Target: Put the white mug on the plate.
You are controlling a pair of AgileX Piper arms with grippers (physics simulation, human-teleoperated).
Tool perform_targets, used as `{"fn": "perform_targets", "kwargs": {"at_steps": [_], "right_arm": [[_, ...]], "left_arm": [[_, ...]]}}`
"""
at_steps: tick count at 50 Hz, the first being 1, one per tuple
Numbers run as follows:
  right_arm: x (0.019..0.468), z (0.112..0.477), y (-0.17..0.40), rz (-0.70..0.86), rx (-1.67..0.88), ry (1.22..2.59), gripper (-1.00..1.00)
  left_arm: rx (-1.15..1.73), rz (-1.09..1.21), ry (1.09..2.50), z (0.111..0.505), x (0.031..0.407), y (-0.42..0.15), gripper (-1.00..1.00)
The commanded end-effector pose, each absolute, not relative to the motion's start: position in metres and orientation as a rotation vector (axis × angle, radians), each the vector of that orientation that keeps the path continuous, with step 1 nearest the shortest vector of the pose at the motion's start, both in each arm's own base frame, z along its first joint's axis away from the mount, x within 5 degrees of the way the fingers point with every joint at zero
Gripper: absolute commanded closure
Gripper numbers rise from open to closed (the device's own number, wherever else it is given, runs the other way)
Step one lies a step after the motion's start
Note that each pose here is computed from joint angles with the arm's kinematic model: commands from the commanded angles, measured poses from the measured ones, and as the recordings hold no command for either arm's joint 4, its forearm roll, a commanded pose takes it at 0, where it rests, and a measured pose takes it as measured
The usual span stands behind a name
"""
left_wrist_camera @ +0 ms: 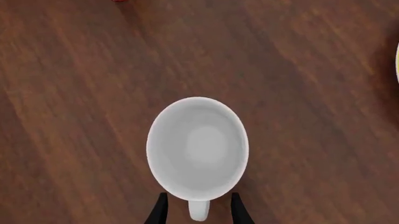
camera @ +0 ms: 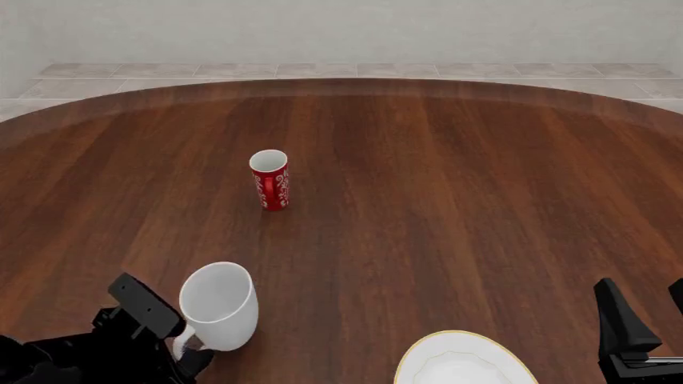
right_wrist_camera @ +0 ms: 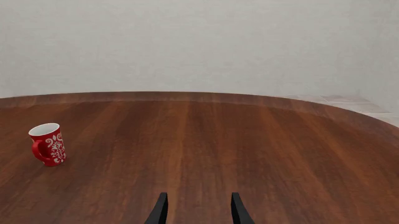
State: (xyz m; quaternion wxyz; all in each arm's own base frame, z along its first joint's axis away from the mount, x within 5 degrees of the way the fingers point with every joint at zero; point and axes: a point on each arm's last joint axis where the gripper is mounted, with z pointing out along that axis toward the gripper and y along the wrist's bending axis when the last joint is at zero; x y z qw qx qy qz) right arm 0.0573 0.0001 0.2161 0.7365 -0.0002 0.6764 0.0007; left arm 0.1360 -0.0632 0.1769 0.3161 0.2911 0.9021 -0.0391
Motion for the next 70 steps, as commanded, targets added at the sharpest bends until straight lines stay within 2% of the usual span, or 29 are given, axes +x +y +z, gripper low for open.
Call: {"fn": "perform_targets", "kwargs": {"at_steps": [1, 13, 14, 29, 46, 70], "right_arm": [[0.057, 0.216, 0.000, 0.001, 0.000, 1.486, -1.00], [0.057, 0.216, 0.000, 0.001, -0.001, 1.486, -1.00], [0.057, 0.216, 0.000, 0.001, 0.000, 1.485, -1.00], [0.057, 0.216, 0.000, 0.001, -0.001, 1.486, -1.00], [0.057, 0.216, 0.000, 0.002, -0.001, 1.486, -1.00], [0.057, 0.216, 0.000, 0.001, -0.001, 1.486, -1.00]], "left_arm": [[0.766, -0.105, 2.388, 0.170, 0.136, -0.064, -1.00], [0.754, -0.093, 2.397, 0.168, 0.138, -0.061, -1.00], [0.750, -0.093, 2.400, 0.168, 0.138, -0.061, 1.00], [0.743, -0.079, 2.388, 0.177, 0.136, -0.057, 1.00], [0.783, -0.105, 2.306, 0.218, 0.121, -0.058, 1.00], [0.846, -0.199, 2.279, 0.240, 0.111, -0.072, 1.00]]}}
